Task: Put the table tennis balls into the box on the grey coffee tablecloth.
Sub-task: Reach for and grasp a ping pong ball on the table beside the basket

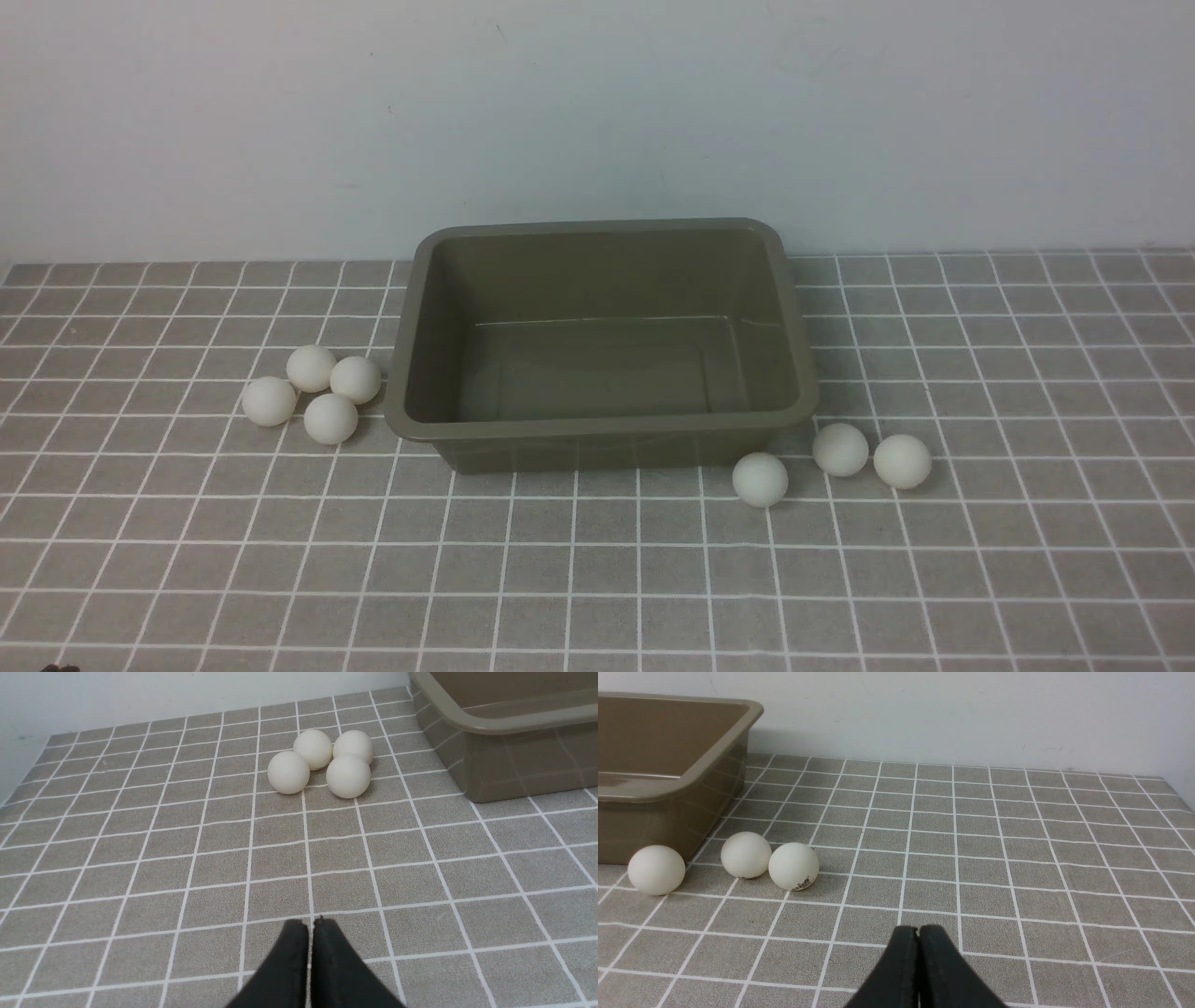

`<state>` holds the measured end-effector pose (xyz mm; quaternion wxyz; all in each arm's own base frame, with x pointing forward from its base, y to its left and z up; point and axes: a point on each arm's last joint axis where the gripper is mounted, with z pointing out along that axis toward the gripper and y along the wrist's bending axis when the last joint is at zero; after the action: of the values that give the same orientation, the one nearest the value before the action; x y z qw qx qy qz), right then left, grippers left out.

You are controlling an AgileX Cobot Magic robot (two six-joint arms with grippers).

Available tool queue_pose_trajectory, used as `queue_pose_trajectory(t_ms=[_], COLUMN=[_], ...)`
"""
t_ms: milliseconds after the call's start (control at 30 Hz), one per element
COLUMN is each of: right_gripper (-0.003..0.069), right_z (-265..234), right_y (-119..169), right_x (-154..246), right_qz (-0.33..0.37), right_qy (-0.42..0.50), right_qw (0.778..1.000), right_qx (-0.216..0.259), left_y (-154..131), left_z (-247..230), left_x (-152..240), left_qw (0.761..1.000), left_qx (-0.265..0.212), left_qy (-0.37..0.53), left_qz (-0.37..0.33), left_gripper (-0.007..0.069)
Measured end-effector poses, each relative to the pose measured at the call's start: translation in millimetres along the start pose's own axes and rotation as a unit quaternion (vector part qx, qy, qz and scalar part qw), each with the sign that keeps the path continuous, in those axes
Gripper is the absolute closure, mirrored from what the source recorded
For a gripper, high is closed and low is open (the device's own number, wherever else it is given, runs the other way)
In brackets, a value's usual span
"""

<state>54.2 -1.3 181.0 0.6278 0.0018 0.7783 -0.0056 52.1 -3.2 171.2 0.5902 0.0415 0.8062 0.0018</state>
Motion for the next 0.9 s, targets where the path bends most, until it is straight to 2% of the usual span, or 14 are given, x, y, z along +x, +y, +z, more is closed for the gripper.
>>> queue_pose_trajectory(t_ms=[400, 467, 500, 533, 567, 633, 667, 767, 833, 867, 900], right_gripper=[0.0669, 0.0669, 0.0669, 0.0669, 0.0669, 0.0669, 0.0669, 0.0669, 0.0669, 0.0669, 0.0669], right_z=[0.0, 0.0, 0.0, 0.0, 0.1, 0.6, 0.5, -1.6, -2.9, -4.0, -4.8], right_y=[0.0, 0.0, 0.0, 0.0, 0.2, 1.4, 2.5, 3.0, 1.8, 0.3, -0.8], right_x=[0.0, 0.0, 0.0, -0.4, -0.7, -2.6, -5.4, -18.8, -23.5, -27.1, -29.4], right_qz=[0.000, 0.000, 0.000, 0.000, 0.003, 0.038, 0.080, 0.238, 0.297, 0.335, 0.345], right_qy=[0.000, 0.000, 0.000, -0.002, -0.005, -0.024, -0.040, -0.109, -0.133, -0.153, -0.166], right_qw=[1.000, 1.000, 1.000, 1.000, 1.000, 0.999, 0.996, 0.964, 0.944, 0.928, 0.922], right_qx=[0.000, 0.000, 0.000, 0.000, -0.001, -0.009, -0.017, -0.044, -0.053, -0.057, -0.058], left_y=[0.2, -1.1, -1.1, -1.2, -1.0, 1.0, 2.3, 6.8, 10.5, 14.4, 17.4], left_z=[0.1, 0.4, 0.4, -0.5, -1.4, -3.5, -4.7, -8.1, -10.8, -14.0, -16.4], left_x=[-0.7, -6.2, -6.2, -13.4, -18.0, -26.0, -29.4, -37.0, -41.6, -46.0, -48.8], left_qw=[1.000, 0.998, 0.998, 0.991, 0.983, 0.967, 0.958, 0.933, 0.918, 0.902, 0.888], left_qx=[-0.001, 0.008, 0.008, 0.048, 0.021, 0.026, 0.027, 0.026, 0.021, 0.014, 0.010], left_qy=[-0.005, -0.042, -0.042, -0.079, -0.106, -0.151, -0.171, -0.219, -0.251, -0.284, -0.307], left_qz=[0.003, -0.052, -0.052, -0.096, -0.147, -0.204, -0.230, -0.283, -0.307, -0.326, -0.343], left_gripper=[0.0630, 0.0630, 0.0630, 0.0630, 0.0630, 0.0630, 0.0630, 0.0630, 0.0630, 0.0630, 0.0630])
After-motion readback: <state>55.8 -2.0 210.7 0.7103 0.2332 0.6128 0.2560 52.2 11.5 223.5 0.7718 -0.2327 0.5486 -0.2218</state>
